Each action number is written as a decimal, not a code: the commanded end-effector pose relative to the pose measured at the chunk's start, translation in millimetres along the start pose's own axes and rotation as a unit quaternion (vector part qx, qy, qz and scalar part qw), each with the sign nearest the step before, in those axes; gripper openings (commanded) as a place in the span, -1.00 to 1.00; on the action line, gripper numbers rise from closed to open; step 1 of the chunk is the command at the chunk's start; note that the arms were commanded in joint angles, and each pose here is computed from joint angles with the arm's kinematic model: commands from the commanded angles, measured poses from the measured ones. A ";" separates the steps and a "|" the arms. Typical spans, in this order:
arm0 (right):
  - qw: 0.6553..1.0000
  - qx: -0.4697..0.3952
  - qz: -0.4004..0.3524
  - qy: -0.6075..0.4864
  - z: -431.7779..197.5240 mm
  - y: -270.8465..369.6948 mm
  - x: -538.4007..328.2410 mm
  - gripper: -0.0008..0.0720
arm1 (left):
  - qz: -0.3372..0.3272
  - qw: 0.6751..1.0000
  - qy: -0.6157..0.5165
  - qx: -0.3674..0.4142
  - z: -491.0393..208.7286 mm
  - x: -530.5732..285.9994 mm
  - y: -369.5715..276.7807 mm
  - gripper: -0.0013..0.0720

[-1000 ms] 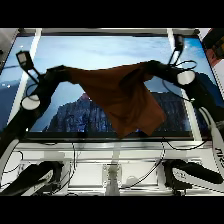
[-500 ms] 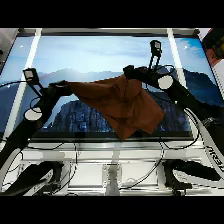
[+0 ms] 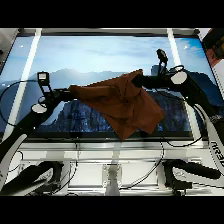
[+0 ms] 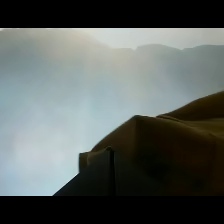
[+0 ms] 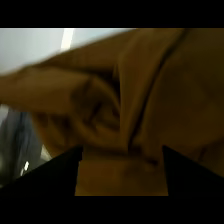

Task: Fold the clothes and pants, and hang the long-sleeved shirts on hangers.

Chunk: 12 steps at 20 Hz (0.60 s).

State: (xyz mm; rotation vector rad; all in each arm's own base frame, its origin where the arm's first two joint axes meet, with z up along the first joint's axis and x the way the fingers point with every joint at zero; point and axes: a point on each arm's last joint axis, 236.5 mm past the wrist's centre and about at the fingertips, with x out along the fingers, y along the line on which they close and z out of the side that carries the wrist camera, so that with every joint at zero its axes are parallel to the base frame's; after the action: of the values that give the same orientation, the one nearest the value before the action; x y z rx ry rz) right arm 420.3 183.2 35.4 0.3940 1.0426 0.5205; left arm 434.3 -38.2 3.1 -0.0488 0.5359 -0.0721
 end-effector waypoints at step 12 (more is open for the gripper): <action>0.938 0.087 0.068 0.328 -161.1 19.7 -42.2 0.22 | -0.004 0.919 0.118 0.375 -47.4 -0.6 58.2 -0.95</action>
State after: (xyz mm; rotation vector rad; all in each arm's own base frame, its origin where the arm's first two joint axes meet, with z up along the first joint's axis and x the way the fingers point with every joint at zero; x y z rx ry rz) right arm 286.0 186.7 7.9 0.4340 1.5979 0.6990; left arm 421.0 4.0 -31.4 0.4376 0.6778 -0.2208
